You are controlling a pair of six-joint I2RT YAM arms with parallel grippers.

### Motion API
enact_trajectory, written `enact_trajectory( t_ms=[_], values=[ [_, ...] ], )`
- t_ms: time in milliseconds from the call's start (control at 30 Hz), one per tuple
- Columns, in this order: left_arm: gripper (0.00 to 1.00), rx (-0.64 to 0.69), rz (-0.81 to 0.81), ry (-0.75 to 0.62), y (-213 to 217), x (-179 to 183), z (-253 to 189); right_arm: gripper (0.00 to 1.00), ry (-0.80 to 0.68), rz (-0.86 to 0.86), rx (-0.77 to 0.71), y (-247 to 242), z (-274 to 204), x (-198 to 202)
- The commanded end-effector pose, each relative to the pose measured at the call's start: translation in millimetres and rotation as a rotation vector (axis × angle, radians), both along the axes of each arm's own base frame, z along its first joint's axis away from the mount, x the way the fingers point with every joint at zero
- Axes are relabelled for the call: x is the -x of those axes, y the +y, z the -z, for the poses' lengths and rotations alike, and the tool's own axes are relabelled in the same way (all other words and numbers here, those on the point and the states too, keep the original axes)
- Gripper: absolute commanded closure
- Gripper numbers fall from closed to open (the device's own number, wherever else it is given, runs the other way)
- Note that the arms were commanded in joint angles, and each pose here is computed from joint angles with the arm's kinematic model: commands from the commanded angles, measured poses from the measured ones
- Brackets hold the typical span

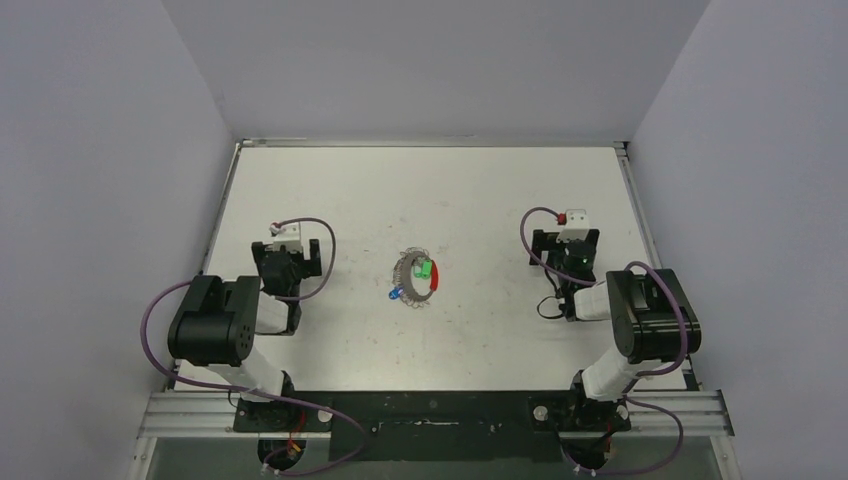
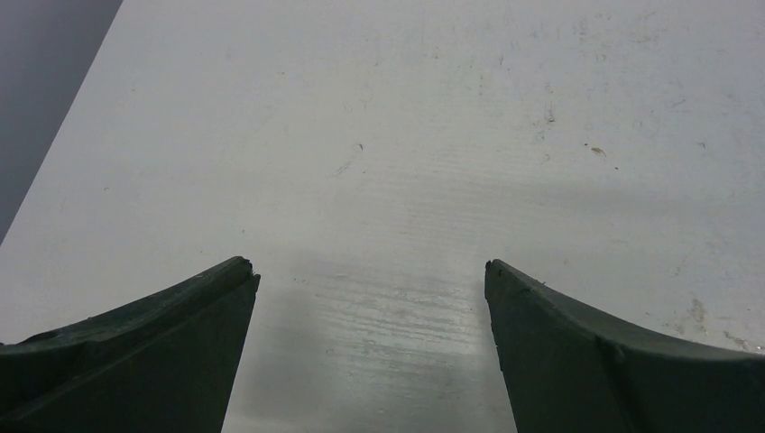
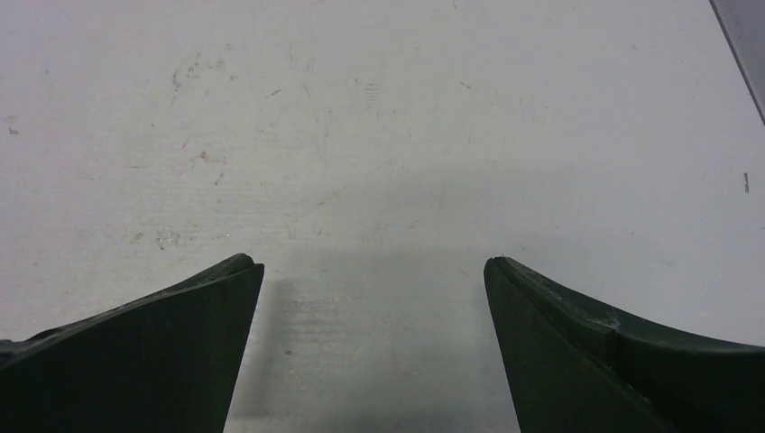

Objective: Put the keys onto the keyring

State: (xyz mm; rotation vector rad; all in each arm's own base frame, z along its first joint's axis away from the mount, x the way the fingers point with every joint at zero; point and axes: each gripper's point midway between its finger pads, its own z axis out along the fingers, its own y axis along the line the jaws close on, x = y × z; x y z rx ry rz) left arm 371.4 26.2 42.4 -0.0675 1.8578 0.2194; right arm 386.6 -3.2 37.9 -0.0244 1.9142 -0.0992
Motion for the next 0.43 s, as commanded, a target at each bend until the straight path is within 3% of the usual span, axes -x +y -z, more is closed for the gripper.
enact_trajectory(
  t_ms=[0, 400],
  values=[
    [0.03, 0.032, 0.002, -0.037, 1.3, -13.5, -13.9, 0.00, -0.031, -0.015, -0.004, 4.8, -12.8, -12.1],
    [0.03, 0.067, 0.006, -0.014, 6.4, -17.3, -11.2, 0.00, -0.031, -0.016, -0.003, 4.7, -12.8, -11.4]
  ],
)
